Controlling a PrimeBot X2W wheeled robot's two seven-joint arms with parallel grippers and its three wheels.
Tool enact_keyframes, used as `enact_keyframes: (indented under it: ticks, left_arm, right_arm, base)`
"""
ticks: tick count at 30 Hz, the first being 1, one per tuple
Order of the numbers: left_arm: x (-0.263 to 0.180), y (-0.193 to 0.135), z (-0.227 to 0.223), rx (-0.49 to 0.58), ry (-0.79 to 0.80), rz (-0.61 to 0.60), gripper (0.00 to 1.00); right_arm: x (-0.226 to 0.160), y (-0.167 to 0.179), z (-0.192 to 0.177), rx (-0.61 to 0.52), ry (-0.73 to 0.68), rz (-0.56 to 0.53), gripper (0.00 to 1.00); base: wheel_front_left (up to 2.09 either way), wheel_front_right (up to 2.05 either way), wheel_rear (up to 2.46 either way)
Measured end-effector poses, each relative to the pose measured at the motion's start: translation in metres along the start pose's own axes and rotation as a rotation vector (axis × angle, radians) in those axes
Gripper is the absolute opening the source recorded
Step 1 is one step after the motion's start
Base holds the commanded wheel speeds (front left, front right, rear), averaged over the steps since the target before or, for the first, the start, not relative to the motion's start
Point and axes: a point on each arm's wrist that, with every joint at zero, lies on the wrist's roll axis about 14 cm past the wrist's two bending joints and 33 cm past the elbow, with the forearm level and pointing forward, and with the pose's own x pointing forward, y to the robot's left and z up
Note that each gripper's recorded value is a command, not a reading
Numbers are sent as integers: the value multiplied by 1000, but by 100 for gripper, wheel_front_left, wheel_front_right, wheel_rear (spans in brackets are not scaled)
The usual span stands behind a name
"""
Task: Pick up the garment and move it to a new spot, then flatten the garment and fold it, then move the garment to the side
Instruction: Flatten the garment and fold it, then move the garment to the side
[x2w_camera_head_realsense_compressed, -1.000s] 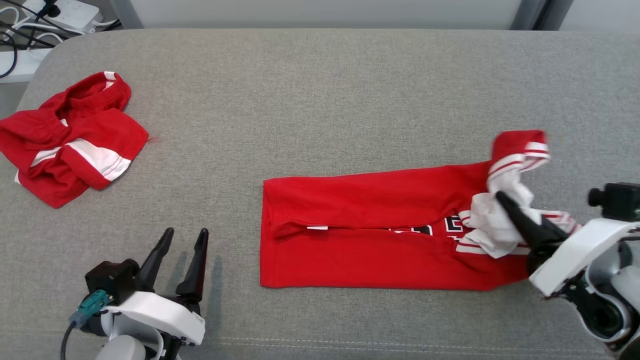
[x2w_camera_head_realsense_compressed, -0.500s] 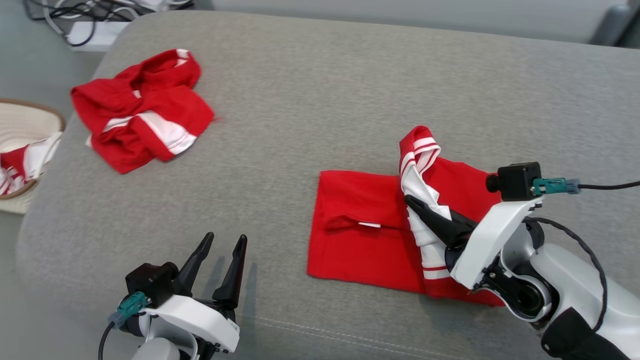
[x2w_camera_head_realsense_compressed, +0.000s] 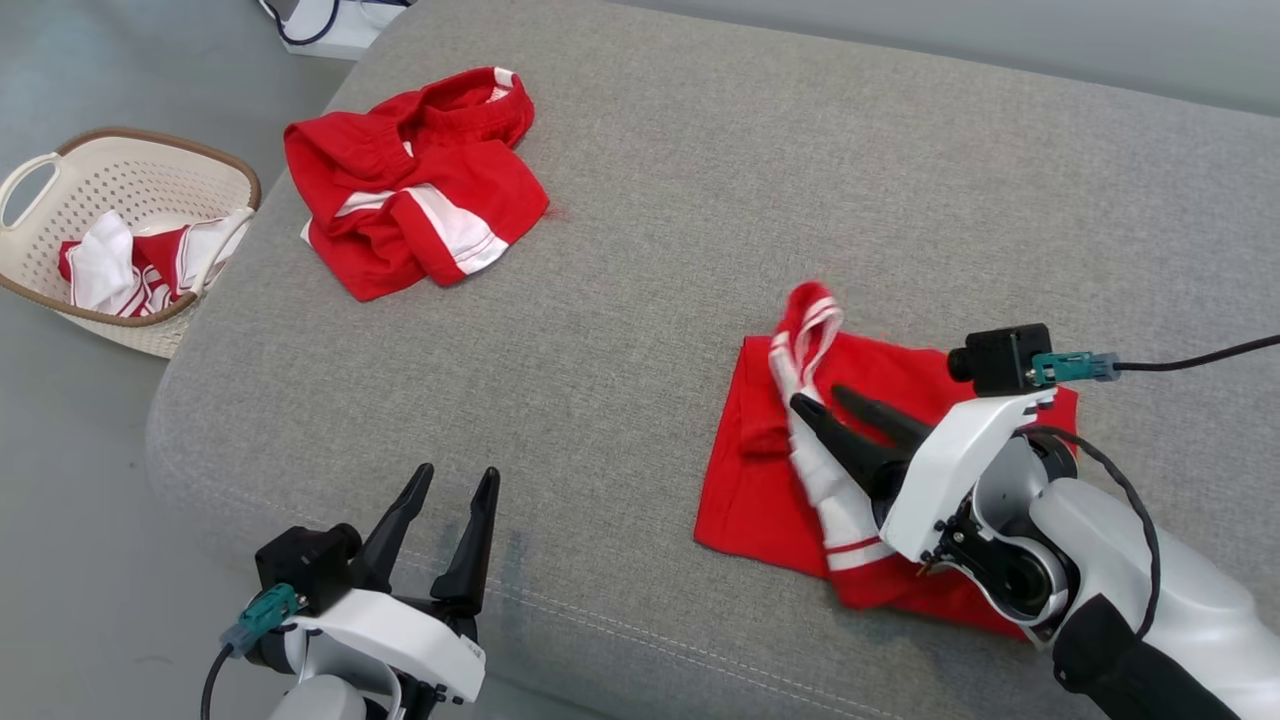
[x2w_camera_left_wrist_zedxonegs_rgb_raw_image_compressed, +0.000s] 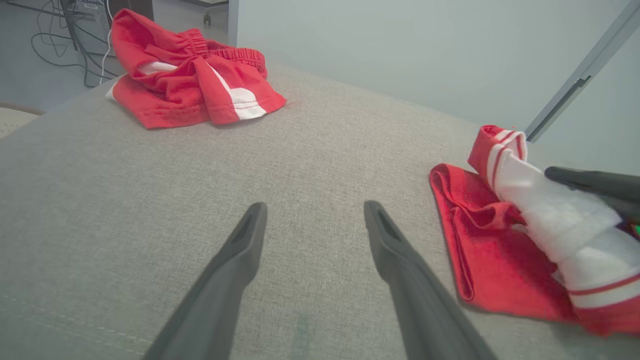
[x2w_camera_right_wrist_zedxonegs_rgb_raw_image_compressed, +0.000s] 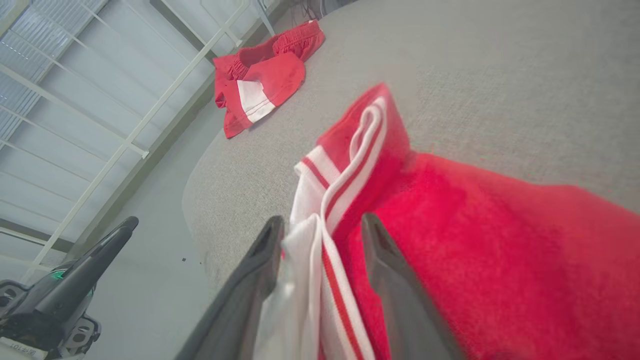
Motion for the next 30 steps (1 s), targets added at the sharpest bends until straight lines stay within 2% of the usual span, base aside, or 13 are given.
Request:
enact_keyframes:
  ticks: [4,7,10,13,16,20,24,30]
  left_arm:
    - [4,-3,2,-2,-7,-9,100]
    - [10,-9,3,-1,-11,-30,100]
    - [15,-18,3,1,-10,-59,100]
    - [21,-28,4,4,-10,-92,100]
    - [26,-35,3,16,-6,-120,100]
    - [30,-40,-1,21,8,-135,100]
    - [33,-40,-3,32,16,-139,100]
    - [34,-37,1,43,6,-134,100]
  right_arm:
    - [-6,-5,20,7,-74,-17,100]
    - [-21,-15,58,19,-219,-41,100]
    - [-53,-44,98,22,-372,-122,100]
    - [-90,-77,115,40,-461,-222,100]
    - [-116,-104,93,90,-459,-313,100]
    - [-128,-122,29,194,-361,-390,100]
    - [-119,-115,-11,271,-290,-383,100]
    - [-100,-100,-27,312,-244,-336,100]
  base:
    - [0,0,0]
    - [0,0,0]
    - [0,0,0]
    - [0,0,0]
    - [0,0,0]
    - [0,0,0]
    - [0,0,0]
    - [0,0,0]
